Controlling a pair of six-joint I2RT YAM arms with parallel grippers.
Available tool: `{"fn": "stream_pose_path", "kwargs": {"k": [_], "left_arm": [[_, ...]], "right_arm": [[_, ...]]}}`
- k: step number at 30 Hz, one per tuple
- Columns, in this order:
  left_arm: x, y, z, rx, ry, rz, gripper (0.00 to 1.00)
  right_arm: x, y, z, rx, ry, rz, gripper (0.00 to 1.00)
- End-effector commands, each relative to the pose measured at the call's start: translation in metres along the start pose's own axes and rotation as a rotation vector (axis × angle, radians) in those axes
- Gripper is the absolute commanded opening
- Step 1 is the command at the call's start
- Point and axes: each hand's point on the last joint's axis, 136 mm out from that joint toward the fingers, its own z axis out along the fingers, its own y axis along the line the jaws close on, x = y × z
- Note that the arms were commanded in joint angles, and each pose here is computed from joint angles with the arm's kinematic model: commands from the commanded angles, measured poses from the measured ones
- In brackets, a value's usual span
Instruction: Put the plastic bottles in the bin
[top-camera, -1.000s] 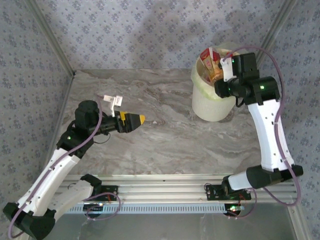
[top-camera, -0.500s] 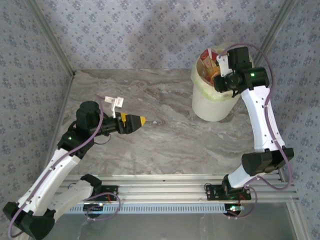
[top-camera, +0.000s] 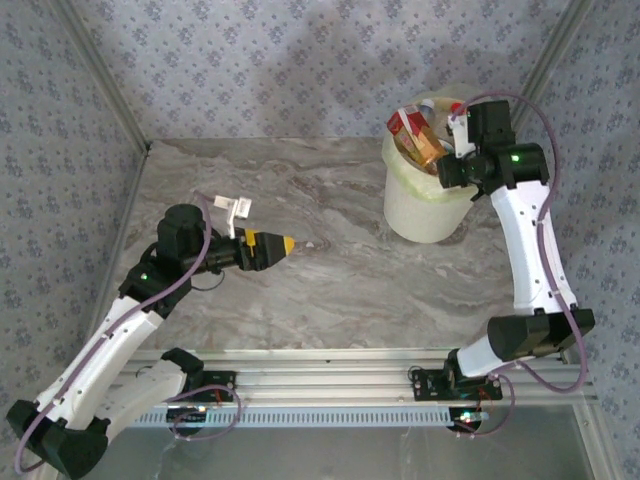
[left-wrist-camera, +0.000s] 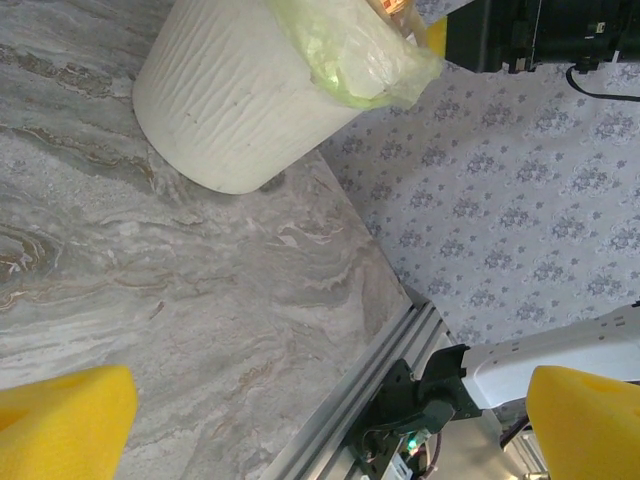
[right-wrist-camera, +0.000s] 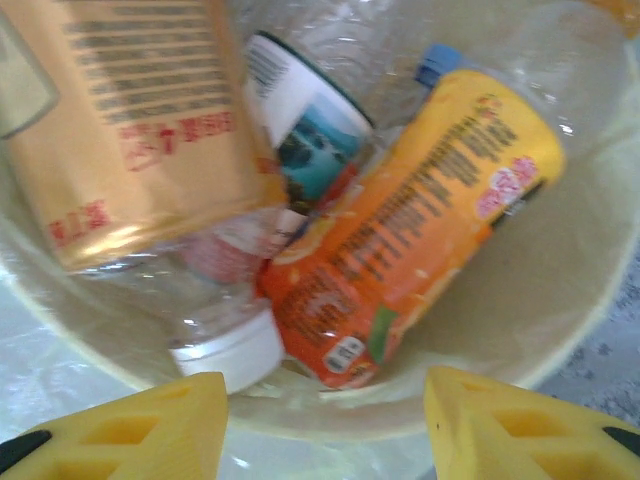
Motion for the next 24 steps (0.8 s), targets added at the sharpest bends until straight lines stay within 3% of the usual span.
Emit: {"fn": "stream_pose_path", "kwargs": {"k": [1, 4, 9, 24], "left_arm": [[0.0, -0.004, 0.0, 0.017, -0.003, 0.009, 1.0], [0.0, -0.003, 0.001, 0.015, -0.005, 0.009, 1.0], [-0.003, -0.004, 0.004, 0.017, -0.011, 0.016, 1.0], [0.0, -0.001, 0.007, 0.001, -0.002, 0.027, 1.0]], "right_arm": [[0.0, -0.012, -0.014, 0.039, -0.016, 0.047, 0.6], [-0.013, 0.002, -0.024, -0.047, -0.076, 0.067, 0.74], [-0.041, 0.035, -0.031, -0.201, -0.176, 0.137, 0.89], [-0.115, 0.052, 0.013, -0.153, -0.288, 0.273, 0.97]]}}
